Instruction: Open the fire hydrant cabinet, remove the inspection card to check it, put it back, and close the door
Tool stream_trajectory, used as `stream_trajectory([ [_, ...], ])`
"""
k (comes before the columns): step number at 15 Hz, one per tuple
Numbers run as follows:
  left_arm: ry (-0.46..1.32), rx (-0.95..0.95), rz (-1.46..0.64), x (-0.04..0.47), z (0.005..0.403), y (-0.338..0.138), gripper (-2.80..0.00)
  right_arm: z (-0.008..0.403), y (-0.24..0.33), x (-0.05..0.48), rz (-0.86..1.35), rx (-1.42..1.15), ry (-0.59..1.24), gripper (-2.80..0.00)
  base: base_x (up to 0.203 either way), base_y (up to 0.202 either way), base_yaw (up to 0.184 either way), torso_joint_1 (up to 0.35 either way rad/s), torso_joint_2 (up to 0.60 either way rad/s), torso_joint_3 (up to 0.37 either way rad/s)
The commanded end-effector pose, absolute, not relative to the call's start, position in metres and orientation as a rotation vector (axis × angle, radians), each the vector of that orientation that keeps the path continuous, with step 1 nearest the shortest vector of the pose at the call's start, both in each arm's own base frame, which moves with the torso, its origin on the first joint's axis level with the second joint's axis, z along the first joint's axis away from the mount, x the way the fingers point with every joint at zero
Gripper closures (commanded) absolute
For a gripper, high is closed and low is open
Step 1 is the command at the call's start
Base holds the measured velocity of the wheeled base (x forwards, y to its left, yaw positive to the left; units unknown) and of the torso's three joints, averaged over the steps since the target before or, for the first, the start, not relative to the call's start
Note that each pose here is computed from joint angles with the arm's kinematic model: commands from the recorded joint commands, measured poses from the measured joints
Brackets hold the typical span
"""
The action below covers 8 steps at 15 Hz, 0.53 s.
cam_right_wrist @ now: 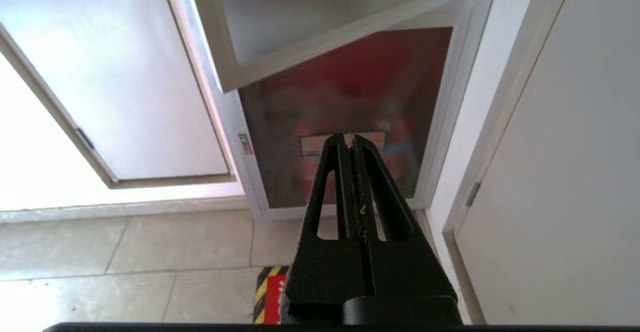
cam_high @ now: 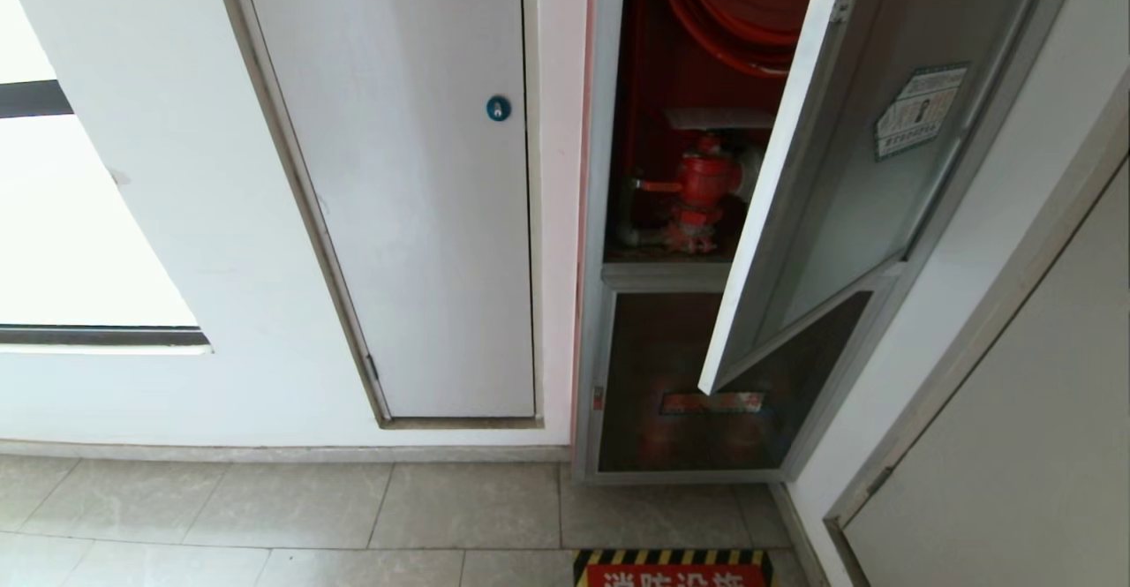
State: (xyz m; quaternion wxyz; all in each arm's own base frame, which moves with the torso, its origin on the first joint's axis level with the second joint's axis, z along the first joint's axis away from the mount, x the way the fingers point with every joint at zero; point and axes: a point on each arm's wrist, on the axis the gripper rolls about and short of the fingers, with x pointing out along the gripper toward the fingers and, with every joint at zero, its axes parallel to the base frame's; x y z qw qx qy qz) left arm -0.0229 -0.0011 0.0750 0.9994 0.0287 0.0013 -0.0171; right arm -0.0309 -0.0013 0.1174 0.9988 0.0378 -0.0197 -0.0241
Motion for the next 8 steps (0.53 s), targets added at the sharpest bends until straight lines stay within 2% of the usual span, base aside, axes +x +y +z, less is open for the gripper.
stream_trajectory([
  [1, 0.004, 0.057, -0.034, -0.023, 0.075, -0.001, 0.00, 0.143, -0.001, -0.024, -0.038, 0.076, -0.009, 0.00, 0.000, 0.000, 0.000, 0.000, 0.00, 0.000],
  [8, 0.004, 0.057, -0.034, -0.023, 0.075, -0.001, 0.00, 0.234, 0.006, 0.031, 0.241, 0.102, 0.099, 0.00, 0.000, 0.000, 0.000, 0.000, 0.00, 0.000],
])
